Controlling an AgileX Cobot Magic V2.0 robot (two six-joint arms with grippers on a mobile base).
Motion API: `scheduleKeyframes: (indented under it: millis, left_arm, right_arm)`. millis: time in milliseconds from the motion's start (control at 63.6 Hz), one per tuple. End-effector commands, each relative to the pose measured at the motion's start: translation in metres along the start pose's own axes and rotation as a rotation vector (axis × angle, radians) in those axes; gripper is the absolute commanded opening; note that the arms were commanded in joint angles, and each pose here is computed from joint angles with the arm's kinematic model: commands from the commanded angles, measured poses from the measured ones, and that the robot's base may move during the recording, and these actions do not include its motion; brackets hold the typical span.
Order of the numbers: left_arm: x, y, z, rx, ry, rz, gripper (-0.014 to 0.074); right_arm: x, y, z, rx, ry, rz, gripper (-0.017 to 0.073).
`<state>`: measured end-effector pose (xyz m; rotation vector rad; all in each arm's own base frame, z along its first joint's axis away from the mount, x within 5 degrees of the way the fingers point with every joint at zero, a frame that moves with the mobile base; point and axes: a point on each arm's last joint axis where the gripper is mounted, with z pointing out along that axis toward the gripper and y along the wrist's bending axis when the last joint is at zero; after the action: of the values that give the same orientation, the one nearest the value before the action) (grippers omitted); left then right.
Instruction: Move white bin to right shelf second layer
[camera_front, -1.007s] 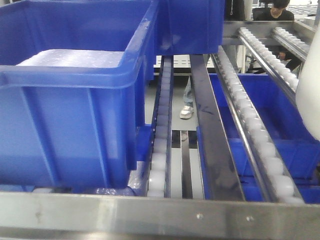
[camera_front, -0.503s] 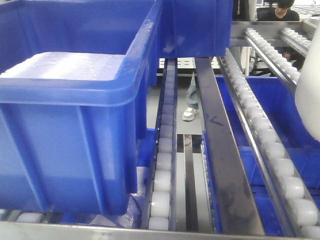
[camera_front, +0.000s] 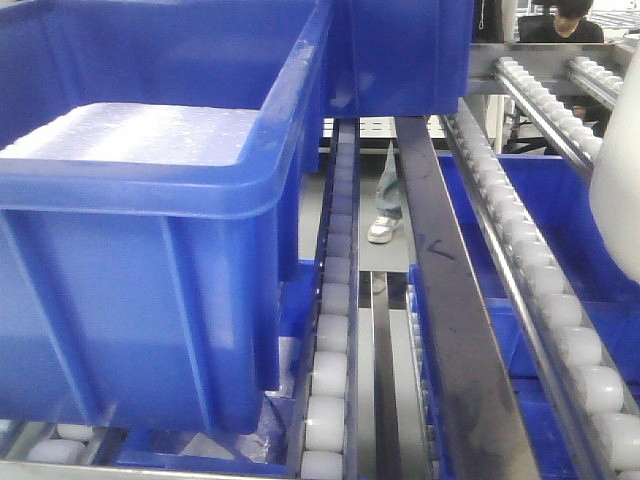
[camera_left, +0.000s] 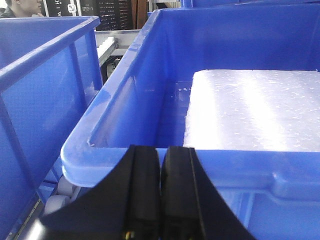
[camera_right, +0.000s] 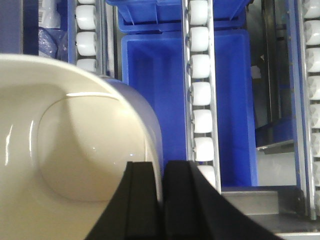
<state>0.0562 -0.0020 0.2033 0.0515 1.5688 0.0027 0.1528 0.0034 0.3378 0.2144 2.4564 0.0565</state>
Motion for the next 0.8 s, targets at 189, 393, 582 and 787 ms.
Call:
scheduleKeyframes:
  millis: [189,393,582,787]
  left_arm:
    - [0.004,0.0,0.0,-0.004,-0.062,-0.009,0.0085]
    - [0.004,0.0,0.0,-0.004,-0.062,-0.009,0.0085]
    - [0.004,0.0,0.0,-0.004,-0.062,-0.009,0.0085]
    - [0.004,0.0,0.0,-0.004,-0.062,-0.009,0.0085]
  right_arm:
    - [-0.005,-0.003,-0.008,0.031,-0.037,-0.024,0.0053]
    - [-0.006,-0.008,-0.009,0.082,-0.042,-0.098,0.0053]
    - [-0.008,-0.006,-0.006,0.066,-0.079,-0.107,0.0053]
    - [-0.004,-0.004,0.003,0.017,-0.078,-0.135,0.0053]
